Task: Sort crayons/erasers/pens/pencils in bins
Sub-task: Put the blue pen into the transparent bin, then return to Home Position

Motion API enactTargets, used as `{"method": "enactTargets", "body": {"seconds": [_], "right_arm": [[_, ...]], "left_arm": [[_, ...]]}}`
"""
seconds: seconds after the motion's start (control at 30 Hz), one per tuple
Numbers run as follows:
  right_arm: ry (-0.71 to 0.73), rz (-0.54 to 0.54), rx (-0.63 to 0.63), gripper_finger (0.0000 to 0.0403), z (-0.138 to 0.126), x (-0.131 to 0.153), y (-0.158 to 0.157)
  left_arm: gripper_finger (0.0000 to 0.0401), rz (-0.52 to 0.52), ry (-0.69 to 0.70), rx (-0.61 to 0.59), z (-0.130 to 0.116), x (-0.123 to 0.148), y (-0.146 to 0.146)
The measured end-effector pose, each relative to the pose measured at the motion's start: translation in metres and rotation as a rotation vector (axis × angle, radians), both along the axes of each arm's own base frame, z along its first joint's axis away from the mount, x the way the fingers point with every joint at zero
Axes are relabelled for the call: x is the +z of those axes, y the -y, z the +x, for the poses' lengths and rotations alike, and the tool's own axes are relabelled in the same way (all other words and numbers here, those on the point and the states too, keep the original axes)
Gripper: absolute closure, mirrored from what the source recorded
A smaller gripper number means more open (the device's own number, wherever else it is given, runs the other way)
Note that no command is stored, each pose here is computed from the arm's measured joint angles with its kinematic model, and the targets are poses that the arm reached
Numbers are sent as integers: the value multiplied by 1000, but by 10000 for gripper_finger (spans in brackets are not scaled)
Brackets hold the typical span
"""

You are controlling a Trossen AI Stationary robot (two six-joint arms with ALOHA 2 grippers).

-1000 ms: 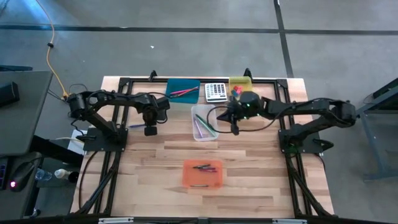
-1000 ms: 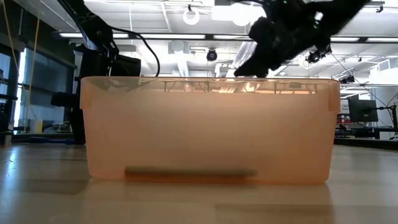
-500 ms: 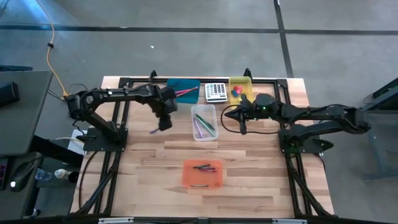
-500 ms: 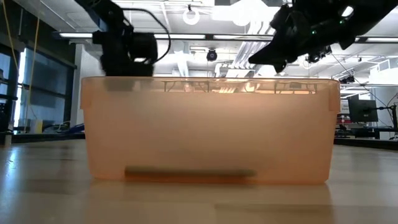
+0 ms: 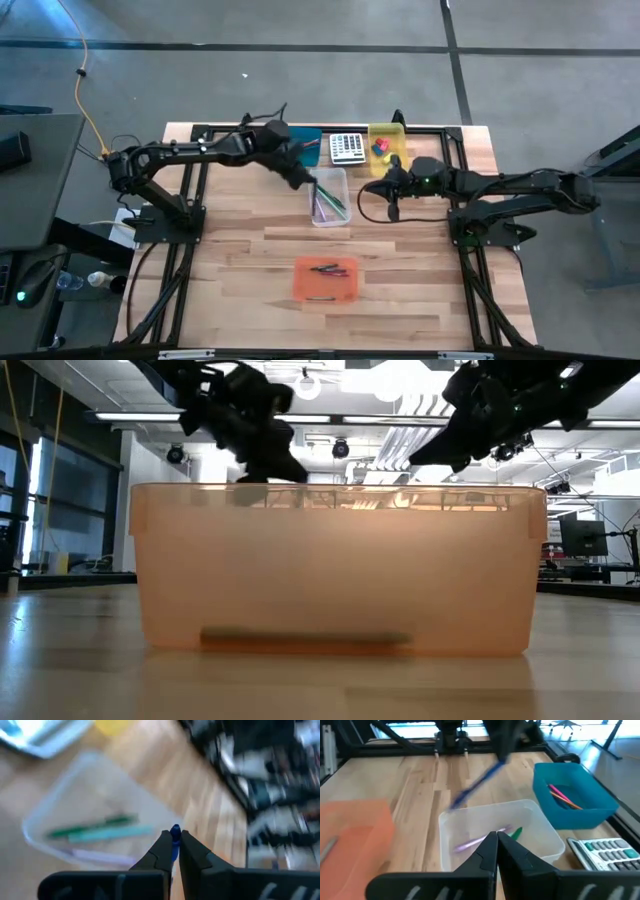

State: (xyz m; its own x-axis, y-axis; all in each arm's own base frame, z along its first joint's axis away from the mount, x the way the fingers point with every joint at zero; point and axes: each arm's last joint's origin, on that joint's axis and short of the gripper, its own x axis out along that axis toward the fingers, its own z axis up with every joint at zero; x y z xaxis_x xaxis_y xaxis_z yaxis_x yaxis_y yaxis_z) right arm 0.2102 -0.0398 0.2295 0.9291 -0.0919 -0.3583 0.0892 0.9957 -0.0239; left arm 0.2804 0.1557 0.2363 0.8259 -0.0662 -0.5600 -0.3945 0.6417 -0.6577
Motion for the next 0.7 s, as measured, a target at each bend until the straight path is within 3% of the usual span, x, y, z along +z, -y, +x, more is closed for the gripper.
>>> {"method": "enactTargets", "body": {"seconds": [0.17,0.37,0.6,0.7], "right_arm": [[-14,-6,12,403,0,-1,-2],[-25,-18,16,403,-1,-2,-2],[-34,-16,16,403,-1,-3,-2],[-36,-22,2,403,-1,-3,-1]], "left_arm": [[398,37,88,125,15,2,-5],[398,27,39,178,30,-21,-5],[400,-4,30,186,41,-43,-9],[400,57,20,139,42,-47,-10]]}}
